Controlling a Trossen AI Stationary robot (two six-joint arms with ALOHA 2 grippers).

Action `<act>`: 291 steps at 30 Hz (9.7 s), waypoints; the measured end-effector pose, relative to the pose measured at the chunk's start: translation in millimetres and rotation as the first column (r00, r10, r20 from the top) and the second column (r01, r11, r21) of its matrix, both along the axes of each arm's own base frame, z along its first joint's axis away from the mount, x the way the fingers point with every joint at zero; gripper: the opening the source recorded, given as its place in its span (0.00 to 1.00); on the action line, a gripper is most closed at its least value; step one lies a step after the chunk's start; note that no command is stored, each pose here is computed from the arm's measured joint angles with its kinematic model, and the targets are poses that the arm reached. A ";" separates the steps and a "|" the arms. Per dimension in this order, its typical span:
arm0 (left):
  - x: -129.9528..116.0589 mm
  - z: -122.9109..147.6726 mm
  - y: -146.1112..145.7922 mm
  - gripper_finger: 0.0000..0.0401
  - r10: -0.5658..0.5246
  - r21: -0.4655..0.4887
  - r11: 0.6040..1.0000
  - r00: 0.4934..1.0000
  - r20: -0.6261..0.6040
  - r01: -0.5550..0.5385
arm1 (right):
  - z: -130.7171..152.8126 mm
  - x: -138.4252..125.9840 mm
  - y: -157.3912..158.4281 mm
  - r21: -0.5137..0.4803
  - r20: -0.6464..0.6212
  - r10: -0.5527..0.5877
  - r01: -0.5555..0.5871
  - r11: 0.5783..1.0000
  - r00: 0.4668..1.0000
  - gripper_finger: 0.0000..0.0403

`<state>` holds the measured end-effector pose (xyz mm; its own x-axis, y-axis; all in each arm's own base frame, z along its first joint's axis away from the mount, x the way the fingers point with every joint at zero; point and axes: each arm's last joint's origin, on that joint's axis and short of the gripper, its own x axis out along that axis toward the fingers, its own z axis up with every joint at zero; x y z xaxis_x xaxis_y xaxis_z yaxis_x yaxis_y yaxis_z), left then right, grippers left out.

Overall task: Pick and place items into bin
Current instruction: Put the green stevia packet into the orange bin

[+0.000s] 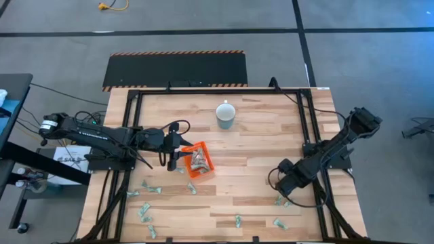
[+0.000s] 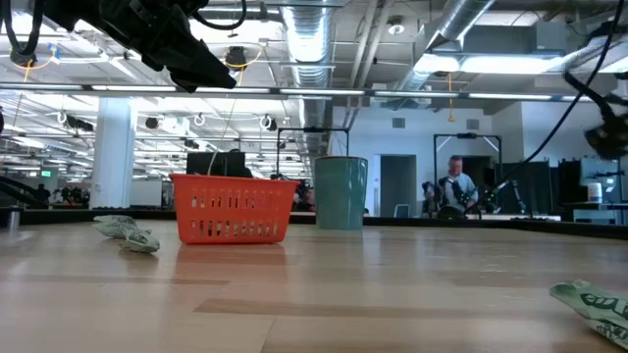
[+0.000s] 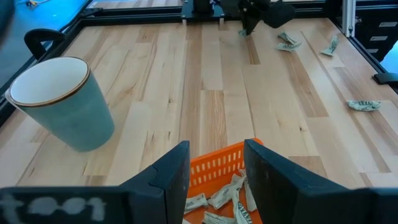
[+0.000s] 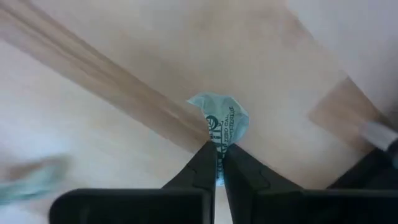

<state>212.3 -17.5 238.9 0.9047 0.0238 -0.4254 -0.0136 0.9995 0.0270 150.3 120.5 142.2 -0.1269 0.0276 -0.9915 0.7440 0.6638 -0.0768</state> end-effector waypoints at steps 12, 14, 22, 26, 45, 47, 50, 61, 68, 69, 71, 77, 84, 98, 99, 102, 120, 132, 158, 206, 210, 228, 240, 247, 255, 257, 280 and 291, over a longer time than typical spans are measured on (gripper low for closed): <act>-1.1 -2.3 0.3 0.35 0.015 -0.018 1.000 1.000 -0.025 -0.016 | 56.8 59.9 -4.3 -0.243 0.359 0.266 -0.186 0.952 0.895 0.01; -1.3 -2.7 0.3 0.35 0.016 -0.018 1.000 0.999 -0.030 -0.016 | 65.9 71.6 -6.9 -0.302 0.413 0.336 -0.221 0.927 0.846 0.01; -2.2 -4.3 0.4 0.35 0.021 -0.021 1.000 0.999 -0.049 -0.022 | 96.1 128.7 -23.7 -0.489 0.658 0.561 -0.282 0.825 0.502 0.01; -3.3 -6.4 0.7 0.35 0.036 -0.030 0.999 0.997 -0.073 -0.038 | 101.4 156.4 -36.4 -0.529 0.730 0.608 -0.305 0.792 0.311 0.02; -28.6 -35.6 2.8 0.35 0.182 -0.203 0.931 0.867 -0.464 -0.303 | 50.8 254.5 -82.7 -0.569 0.735 0.670 -0.442 0.694 0.106 0.03; -32.2 -38.3 3.0 0.35 0.191 -0.205 0.921 0.841 -0.506 -0.332 | 50.9 260.1 -82.1 -0.575 0.730 0.678 -0.464 0.675 0.082 0.04; -36.3 -40.9 2.7 0.35 0.185 -0.215 0.910 0.812 -0.553 -0.354 | 52.5 265.3 -84.7 -0.569 0.739 0.671 -0.476 0.670 0.062 0.07; -38.4 -42.2 0.8 0.35 0.067 -0.196 0.956 0.816 -0.575 -0.217 | 54.4 264.2 -97.9 -0.542 0.748 0.661 -0.519 0.660 0.059 0.27; -35.3 -46.3 1.7 0.35 0.150 -0.200 0.924 0.792 -0.592 -0.325 | 67.7 251.0 -108.2 -0.525 0.715 0.679 -0.512 0.680 0.168 0.33; -33.3 -48.1 2.3 0.35 0.198 -0.207 0.899 0.779 -0.596 -0.387 | 69.9 247.8 -109.6 -0.530 0.695 0.689 -0.502 0.683 0.205 0.33; -31.5 -53.1 3.3 0.35 0.287 -0.221 0.827 0.728 -0.623 -0.516 | 75.1 240.3 -110.2 -0.540 0.653 0.707 -0.488 0.686 0.272 0.33; -22.4 -73.7 1.4 0.35 0.339 -0.247 0.675 0.589 -0.733 -0.695 | 94.5 215.5 -106.2 -0.563 0.540 0.737 -0.475 0.676 0.407 0.33; -10.0 -93.9 -2.0 0.35 0.311 -0.267 0.573 0.507 -0.804 -0.775 | 112.9 195.6 -105.7 -0.574 0.490 0.746 -0.477 0.666 0.451 0.33; 1.4 -103.6 -3.0 0.35 0.332 -0.284 0.549 0.517 -0.789 -0.786 | 108.7 195.8 -105.6 -0.575 0.464 0.763 -0.503 0.646 0.449 0.33; 1.6 -103.6 -3.0 0.35 0.336 -0.284 0.547 0.517 -0.787 -0.788 | 107.8 195.6 -105.6 -0.574 0.464 0.763 -0.504 0.646 0.450 0.33; 2.5 -103.5 -3.0 0.35 0.328 -0.290 0.563 0.531 -0.781 -0.774 | 107.0 194.9 -105.7 -0.571 0.461 0.763 -0.507 0.646 0.453 0.33; -3.9 -105.3 0.2 0.35 0.420 -0.195 0.533 0.458 -0.783 -0.823 | 107.3 194.0 -97.4 -0.567 0.464 0.769 -0.520 0.639 0.440 0.33; -18.4 -107.7 2.6 0.35 0.466 -0.052 0.503 0.321 -0.824 -0.863 | 107.2 193.9 -97.4 -0.566 0.464 0.769 -0.520 0.639 0.440 0.33; 2.4 -93.5 4.3 0.35 0.487 -0.214 0.429 0.424 -0.764 -0.878 | 106.2 192.6 -97.7 -0.560 0.451 0.773 -0.533 0.634 0.446 0.33; -2.6 -106.0 20.8 0.35 0.033 0.170 0.970 0.597 -0.801 0.175 | 103.7 189.5 -97.9 -0.540 0.429 0.776 -0.557 0.631 0.463 0.33; -0.8 -106.1 20.9 0.34 0.041 0.176 0.971 0.614 -0.789 0.160 | 103.7 189.5 -97.9 -0.540 0.429 0.776 -0.557 0.631 0.463 0.33; 9.1 -85.4 22.3 0.01 0.127 0.186 0.982 0.616 -0.777 0.032 | 101.8 186.8 -98.1 -0.520 0.413 0.773 -0.572 0.634 0.481 0.33; 10.6 1.7 14.4 0.00 0.147 0.111 0.988 0.832 -0.536 -0.103 | 98.7 182.0 -98.4 -0.481 0.392 0.759 -0.588 0.650 0.520 0.33; 24.8 16.7 -1.8 0.00 0.033 -0.037 0.998 0.938 -0.346 -0.049 | 96.0 177.4 -97.3 -0.441 0.375 0.738 -0.592 0.674 0.561 0.33; 56.8 -27.1 -8.2 0.00 -0.026 -0.036 0.999 0.882 -0.470 0.011 | 94.5 173.9 -91.8 -0.417 0.363 0.731 -0.601 0.682 0.578 0.33; 61.3 -33.5 -8.5 0.00 -0.035 -0.012 0.999 0.869 -0.494 0.034 | 93.5 171.9 -90.7 -0.404 0.351 0.728 -0.606 0.685 0.589 0.33; 64.2 -37.4 -7.9 0.19 -0.020 -0.008 1.000 0.859 -0.511 0.019 | 109.1 86.9 6.3 -0.297 0.203 0.549 -0.483 0.824 0.811 0.33; 61.3 -39.0 -7.6 0.31 -0.035 0.009 0.999 0.840 -0.541 0.048 | 83.2 43.9 82.5 -0.287 0.128 0.678 -0.627 0.724 0.724 0.33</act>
